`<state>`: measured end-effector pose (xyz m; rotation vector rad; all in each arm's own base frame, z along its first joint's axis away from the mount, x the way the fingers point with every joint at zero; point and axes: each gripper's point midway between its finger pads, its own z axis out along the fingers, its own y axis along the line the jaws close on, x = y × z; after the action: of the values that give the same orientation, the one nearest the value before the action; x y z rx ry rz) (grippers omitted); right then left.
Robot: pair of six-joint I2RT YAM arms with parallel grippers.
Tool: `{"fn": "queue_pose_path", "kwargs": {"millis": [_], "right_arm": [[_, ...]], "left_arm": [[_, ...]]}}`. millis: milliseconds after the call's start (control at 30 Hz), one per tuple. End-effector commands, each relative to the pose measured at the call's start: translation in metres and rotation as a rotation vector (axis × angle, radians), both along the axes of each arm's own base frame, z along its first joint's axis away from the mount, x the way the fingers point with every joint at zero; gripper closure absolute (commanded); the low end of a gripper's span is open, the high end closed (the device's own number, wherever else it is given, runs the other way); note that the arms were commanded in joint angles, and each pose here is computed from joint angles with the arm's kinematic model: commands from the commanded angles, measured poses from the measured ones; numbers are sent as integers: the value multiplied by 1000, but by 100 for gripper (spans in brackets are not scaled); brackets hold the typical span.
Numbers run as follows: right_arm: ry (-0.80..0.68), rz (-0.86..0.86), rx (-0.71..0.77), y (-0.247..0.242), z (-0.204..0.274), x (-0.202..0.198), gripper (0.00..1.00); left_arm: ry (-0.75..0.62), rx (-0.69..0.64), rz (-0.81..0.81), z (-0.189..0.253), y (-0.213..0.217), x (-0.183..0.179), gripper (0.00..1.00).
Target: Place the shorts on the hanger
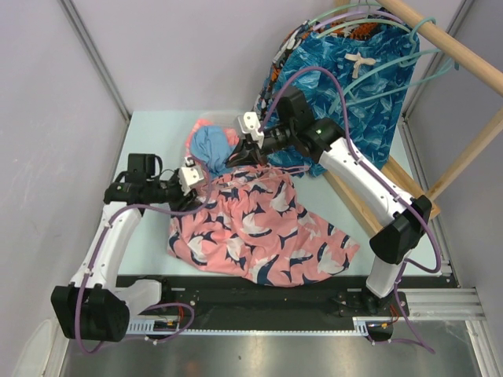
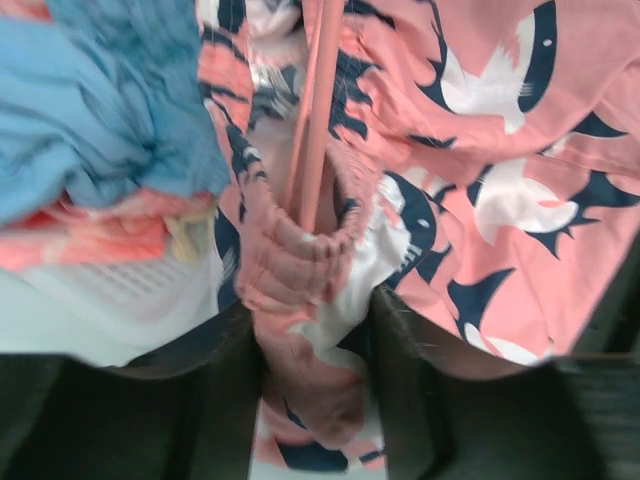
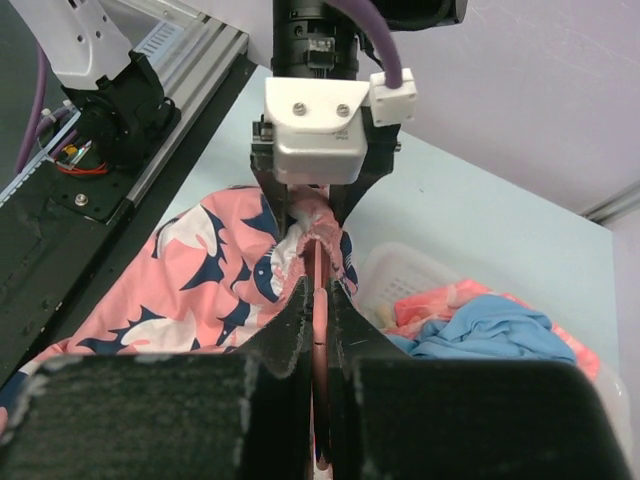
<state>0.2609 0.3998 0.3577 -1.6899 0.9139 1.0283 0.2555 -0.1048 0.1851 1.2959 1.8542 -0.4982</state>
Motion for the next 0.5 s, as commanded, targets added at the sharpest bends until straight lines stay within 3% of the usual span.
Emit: {"fn": "queue_pose_path", "kwargs": {"millis": [0, 167, 267, 333, 367, 467], "right_arm": [[-35, 67, 62, 5, 17, -16, 100], [-28, 68, 76, 10, 19, -17, 100], [-33, 73, 86, 13, 19, -18, 100], [-34, 69, 84, 14, 17, -16, 100], [-34, 65, 80, 14, 15, -16, 100], [-41, 67, 65, 11, 11, -17, 100]], "left_arm": [[-214, -25, -100, 24, -29, 16, 57], [-205, -28, -164, 18, -48, 6, 76], [-206, -32, -152, 19, -50, 7, 79], [-193, -16, -131, 16, -47, 9, 72], [-193, -10, -124, 16, -45, 9, 62], [-187, -13, -105, 20, -41, 4, 46]]}}
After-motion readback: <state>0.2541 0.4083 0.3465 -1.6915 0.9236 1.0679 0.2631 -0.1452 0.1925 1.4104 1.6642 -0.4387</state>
